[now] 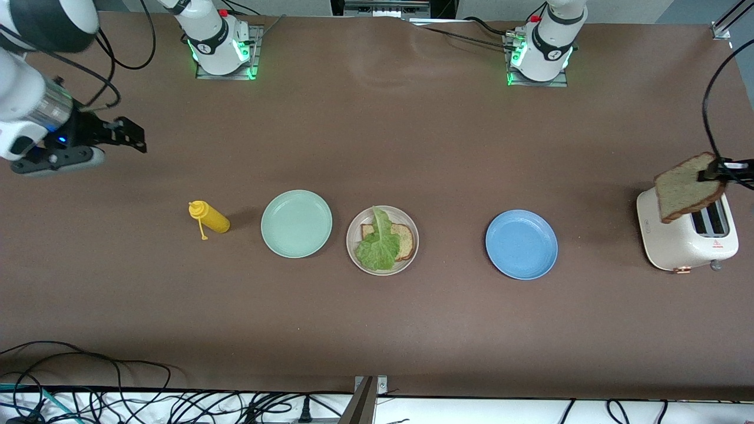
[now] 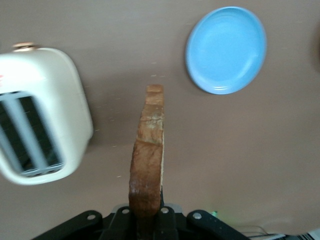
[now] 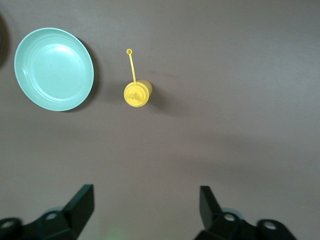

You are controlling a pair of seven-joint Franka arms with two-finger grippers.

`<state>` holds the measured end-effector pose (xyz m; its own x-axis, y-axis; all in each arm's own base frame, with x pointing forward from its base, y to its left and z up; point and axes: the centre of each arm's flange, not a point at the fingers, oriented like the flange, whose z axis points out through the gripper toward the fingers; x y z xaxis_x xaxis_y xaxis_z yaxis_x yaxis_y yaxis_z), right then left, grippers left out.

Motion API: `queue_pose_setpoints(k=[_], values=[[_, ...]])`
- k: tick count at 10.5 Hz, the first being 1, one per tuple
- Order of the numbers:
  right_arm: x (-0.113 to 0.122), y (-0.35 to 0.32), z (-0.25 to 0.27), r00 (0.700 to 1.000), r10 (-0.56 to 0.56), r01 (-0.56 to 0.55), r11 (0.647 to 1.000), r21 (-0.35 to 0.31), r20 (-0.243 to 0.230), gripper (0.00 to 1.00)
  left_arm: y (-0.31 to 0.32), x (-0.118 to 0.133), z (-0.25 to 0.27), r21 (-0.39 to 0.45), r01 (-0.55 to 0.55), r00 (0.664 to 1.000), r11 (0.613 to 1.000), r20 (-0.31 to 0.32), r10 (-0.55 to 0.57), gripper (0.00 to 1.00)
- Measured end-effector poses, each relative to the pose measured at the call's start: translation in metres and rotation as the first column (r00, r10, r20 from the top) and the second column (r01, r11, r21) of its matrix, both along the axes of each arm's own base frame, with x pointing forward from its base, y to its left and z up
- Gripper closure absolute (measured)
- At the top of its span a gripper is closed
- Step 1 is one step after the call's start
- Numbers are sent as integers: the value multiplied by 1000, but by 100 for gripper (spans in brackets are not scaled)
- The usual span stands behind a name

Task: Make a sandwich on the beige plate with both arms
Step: 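Carry the toast slice with the left gripper over the beige plate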

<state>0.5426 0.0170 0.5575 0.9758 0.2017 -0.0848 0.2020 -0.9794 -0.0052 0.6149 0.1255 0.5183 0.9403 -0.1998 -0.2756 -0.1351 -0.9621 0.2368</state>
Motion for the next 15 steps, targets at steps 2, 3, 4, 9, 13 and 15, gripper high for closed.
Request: queue_pose_setpoints(k=[2,3,4,9,13,15], values=[[0,-14,20,1000,-6,6,998,-56,6,0,-58,7,-2,-148,69,998,987,0,-70,91],[2,-26,15,1000,-22,22,998,-66,-3,0,-97,12,-10,-216,114,993,970,-11,-119,91],[5,-41,7,999,-47,46,997,-66,-18,0,-136,16,-24,-285,150,986,947,-30,-165,91],[4,-54,18,996,-91,90,995,-46,-22,0,-237,38,-94,-517,152,976,842,-56,-211,91],[6,-19,46,989,-142,144,989,-44,48,0,-318,47,-134,-671,89,982,736,-64,-178,91],[9,-14,42,989,-143,145,988,-46,45,0,-341,57,-165,-765,-25,989,644,-114,-97,91]])
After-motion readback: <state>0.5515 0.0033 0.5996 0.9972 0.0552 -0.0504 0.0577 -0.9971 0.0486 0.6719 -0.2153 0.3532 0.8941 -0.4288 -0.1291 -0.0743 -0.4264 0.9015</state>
